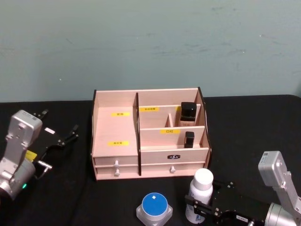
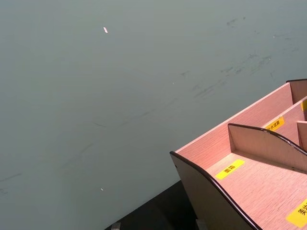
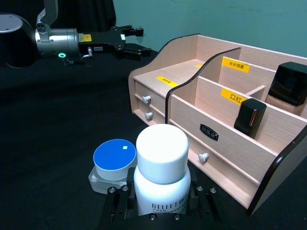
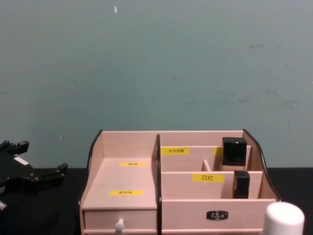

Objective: Pick up the facial cleanser and watermelon frost from the table and place them into the tiered storage box.

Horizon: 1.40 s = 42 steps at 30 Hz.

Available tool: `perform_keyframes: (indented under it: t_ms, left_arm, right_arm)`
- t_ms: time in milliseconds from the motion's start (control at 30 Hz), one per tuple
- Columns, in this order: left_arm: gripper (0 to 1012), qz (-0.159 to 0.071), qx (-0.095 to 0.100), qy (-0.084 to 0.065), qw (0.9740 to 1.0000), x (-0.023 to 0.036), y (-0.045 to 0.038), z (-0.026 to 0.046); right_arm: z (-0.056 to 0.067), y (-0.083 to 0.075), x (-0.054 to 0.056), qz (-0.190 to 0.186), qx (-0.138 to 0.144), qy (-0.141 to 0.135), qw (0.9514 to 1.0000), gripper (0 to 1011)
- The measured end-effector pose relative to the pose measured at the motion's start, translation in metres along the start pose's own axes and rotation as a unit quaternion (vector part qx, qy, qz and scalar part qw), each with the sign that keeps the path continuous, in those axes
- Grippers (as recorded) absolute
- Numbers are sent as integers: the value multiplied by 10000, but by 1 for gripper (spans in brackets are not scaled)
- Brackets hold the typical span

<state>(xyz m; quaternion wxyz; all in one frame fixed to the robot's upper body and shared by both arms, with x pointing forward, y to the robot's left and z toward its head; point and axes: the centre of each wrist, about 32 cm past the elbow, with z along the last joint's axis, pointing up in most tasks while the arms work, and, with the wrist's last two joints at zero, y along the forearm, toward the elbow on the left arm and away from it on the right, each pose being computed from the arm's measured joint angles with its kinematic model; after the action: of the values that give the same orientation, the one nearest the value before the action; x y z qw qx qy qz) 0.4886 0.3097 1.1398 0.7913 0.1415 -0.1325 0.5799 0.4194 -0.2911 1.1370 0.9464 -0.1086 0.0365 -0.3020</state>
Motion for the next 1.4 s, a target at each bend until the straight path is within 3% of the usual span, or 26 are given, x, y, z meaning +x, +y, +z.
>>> perform_keyframes:
  t_ms: [300, 367, 500, 667, 867, 1133, 1400]
  left_arm:
    - [1010, 0, 0, 0, 10000, 0, 0, 0]
    - [1010, 0, 0, 0, 10000, 0, 0, 0]
    - [1010, 0, 0, 0, 10000, 0, 0, 0]
    - [1010, 0, 0, 0, 10000, 0, 0, 0]
    - [1010, 0, 0, 0, 10000, 0, 0, 0]
    - [1010, 0, 0, 0, 10000, 0, 0, 0]
    - [1010, 0, 0, 0, 10000, 0, 0, 0]
  right_arm:
    - [-17, -9, -15, -45, 30, 59, 10000, 594]
    - [25, 1, -30, -28, 72, 33, 10000, 594]
    - [165, 37, -53, 22, 208, -94, 9997, 594]
    - [440, 148, -67, -4, 486, -326, 9983, 594]
    - [721, 332, -46, -356, 745, -585, 9949, 594]
    - [951, 629, 63, -1044, 938, -735, 9874, 594]
    - [1084, 932, 217, -1211, 1003, -837, 9840, 594]
